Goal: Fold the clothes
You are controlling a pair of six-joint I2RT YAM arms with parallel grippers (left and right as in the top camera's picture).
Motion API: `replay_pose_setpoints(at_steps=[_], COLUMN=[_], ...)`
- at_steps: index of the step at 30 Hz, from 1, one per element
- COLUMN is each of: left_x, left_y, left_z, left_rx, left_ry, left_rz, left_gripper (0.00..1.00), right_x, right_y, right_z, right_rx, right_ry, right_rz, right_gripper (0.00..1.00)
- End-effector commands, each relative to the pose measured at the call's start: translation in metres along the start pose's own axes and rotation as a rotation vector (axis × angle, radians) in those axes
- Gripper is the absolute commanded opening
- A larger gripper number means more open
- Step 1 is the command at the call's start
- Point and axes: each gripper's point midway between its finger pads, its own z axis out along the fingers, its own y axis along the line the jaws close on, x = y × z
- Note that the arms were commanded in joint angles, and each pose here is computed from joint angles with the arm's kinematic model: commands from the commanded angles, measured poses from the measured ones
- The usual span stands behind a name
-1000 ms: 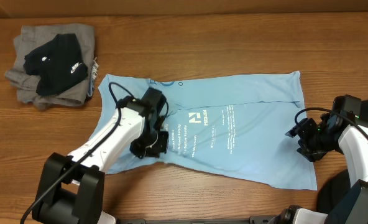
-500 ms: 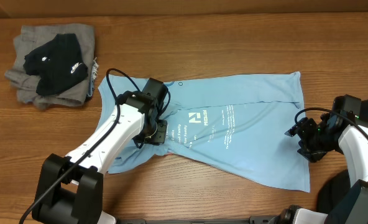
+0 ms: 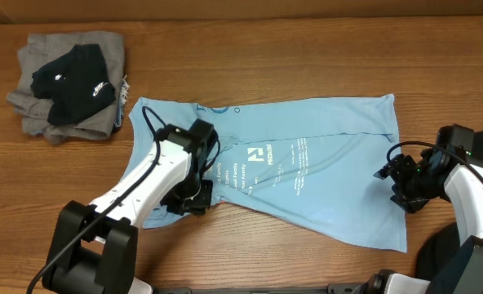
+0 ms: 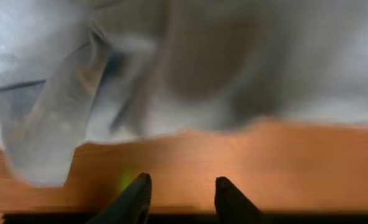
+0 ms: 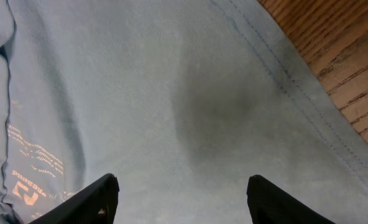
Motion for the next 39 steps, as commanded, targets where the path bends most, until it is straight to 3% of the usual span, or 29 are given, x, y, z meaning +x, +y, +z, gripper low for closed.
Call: replay_pose_setpoints(at_steps=[1,5,12,16,22,28,33,39], left_x=[-0.004,-0.017,-0.026,-0.026,0.001,0.011,0.026,0.041], left_y=[0.008,0.012,0.020,0.025,0.016,0.013,-0.006,-0.002], left_z=[0.016,0.027,0.026,0.024,0.006,-0.032,-0.039,-0.041], left_rx=[-0.041,-0.059,-0.102,-0.132,-0.086,-0.082,0.030,0.018], left_ry=[-0.033,-0.100,-0.149,-0.152,-0.016,0.045,0.118,0.182], left_rz=[-0.068,-0.104,-0.139,-0.132,-0.130,-0.024,0.016,0.041], left_gripper=[0.40,0.40,0.28,0.04,0.04,0.04,0.04,0.04], right_x=[-0.003,-0.003,-0.003,-0.003,-0.003,-0.004,0.000,-0.004], right_y=[0.001,0.001,0.001,0.001,0.001,0.001,-0.001,-0.008], right_z=[0.000,0.000,0.000,0.000,0.000,0.000,0.000,-0.003], right_rx=[-0.005,-0.006,-0.005,-0.005,-0.006,-0.007,0.002,0.001], right_ry=[-0.009,-0.010,-0.009,-0.009,-0.011,-0.012,0.002,-0.003], right_rz=[-0.003,-0.004,-0.004,-0.004,-0.004,-0.005,0.001,0.061], right_gripper=[0.70,0.70,0.70,0.70,0.70,0.70,0.70,0.70])
